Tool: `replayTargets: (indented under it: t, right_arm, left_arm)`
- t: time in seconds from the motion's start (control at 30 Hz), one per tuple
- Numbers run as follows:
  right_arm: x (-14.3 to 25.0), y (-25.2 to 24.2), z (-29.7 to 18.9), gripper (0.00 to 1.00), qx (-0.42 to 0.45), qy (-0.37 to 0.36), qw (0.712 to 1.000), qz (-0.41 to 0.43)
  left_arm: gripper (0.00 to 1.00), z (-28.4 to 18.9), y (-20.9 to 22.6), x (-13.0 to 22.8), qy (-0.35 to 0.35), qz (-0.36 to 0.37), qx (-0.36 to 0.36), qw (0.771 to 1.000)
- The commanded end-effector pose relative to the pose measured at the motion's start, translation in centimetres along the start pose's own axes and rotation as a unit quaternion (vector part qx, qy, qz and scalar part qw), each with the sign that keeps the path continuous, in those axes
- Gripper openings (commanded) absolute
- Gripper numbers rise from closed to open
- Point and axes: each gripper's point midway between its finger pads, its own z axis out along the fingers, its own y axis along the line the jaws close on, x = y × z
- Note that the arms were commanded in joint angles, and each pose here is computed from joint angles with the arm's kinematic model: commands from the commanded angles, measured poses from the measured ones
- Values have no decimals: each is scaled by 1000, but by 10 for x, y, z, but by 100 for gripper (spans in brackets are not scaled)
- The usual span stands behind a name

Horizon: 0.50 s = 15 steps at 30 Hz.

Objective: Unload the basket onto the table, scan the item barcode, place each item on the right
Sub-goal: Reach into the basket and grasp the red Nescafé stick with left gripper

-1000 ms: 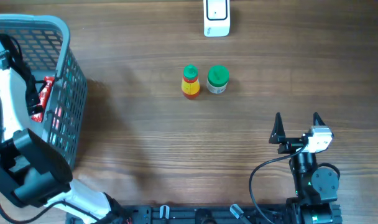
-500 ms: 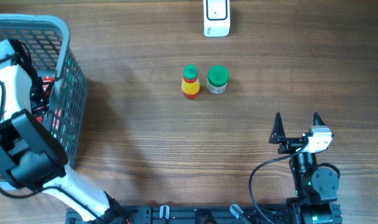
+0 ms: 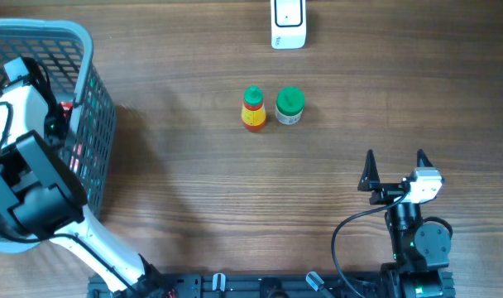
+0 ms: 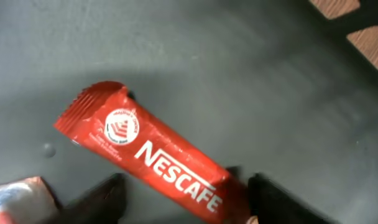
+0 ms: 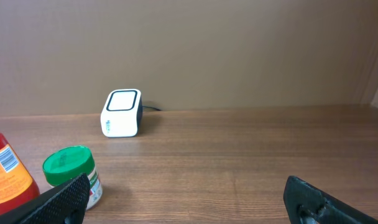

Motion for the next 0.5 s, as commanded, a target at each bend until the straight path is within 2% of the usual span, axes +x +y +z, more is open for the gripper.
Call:
replayTargets:
  t: [0.0, 0.07, 0.13, 0.33, 0.47]
  right_arm:
    - [-1, 3, 0, 100, -9, -3, 1000, -5]
    - [-1, 3, 0, 100, -8, -3, 1000, -5]
    - [-1, 3, 0, 100, -9, -3, 1000, -5]
    - [-1, 3, 0, 100, -9, -3, 1000, -5]
    - [-1, 3, 0, 100, -9, -3, 1000, -5]
  left_arm:
    - [36, 30, 19, 9, 6, 6, -44, 999]
    - [16, 29, 22, 8, 5, 8, -50, 999]
    - [4, 29, 25, 8, 5, 10, -57, 998]
    - [4, 15, 24, 2, 5, 35, -51, 998]
    - [4, -32, 3, -17, 3, 35, 12, 999]
